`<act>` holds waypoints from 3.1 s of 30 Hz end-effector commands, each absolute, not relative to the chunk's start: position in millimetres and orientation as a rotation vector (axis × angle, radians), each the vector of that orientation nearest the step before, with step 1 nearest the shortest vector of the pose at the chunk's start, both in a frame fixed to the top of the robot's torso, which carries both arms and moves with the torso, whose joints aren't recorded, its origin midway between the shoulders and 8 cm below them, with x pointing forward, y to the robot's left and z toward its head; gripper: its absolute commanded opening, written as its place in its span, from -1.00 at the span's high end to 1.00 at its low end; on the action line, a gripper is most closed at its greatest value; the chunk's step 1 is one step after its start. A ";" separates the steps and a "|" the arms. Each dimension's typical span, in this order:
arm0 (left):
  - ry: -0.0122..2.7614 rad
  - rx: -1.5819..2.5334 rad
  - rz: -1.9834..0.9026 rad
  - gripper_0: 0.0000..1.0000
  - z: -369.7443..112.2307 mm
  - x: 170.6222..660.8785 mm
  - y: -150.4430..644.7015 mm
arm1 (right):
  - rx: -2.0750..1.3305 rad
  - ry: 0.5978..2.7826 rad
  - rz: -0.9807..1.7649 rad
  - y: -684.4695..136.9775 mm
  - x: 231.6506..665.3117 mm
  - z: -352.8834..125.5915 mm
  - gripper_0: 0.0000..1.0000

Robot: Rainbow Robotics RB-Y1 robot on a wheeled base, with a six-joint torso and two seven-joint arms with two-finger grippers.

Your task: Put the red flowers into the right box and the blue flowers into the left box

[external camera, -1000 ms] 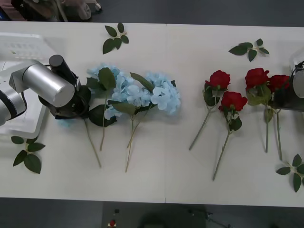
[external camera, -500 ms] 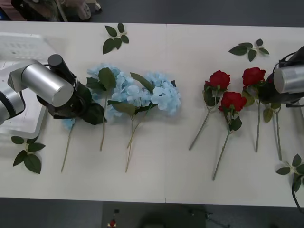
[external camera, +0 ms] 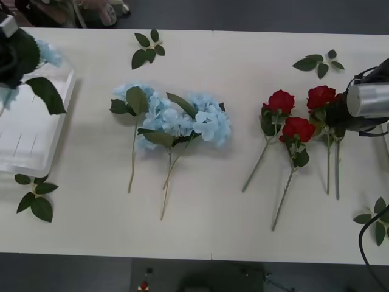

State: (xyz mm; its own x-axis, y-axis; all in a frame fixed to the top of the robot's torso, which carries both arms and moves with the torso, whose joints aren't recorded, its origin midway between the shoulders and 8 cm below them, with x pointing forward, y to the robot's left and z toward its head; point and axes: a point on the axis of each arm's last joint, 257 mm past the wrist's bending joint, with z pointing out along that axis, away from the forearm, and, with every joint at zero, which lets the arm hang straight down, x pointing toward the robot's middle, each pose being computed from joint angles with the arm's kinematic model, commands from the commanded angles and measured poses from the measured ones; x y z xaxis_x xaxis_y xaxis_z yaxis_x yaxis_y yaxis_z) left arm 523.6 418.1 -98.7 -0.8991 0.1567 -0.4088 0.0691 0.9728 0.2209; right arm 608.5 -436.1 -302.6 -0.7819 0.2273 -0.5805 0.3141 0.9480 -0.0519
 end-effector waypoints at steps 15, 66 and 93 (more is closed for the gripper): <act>2.458 0.304 0.680 -1.00 -111.5 577.0 559.9 | -0.294 2.369 -0.863 -579.9 594.5 -29.5 1.00; 2.381 0.470 -0.012 1.00 -271.4 622.3 169.7 | 0.149 2.589 -0.107 -426.4 572.5 -212.0 -0.66; 2.550 0.589 0.754 1.00 -120.6 539.7 501.6 | 0.283 2.567 -0.216 -435.6 596.6 -302.6 -0.05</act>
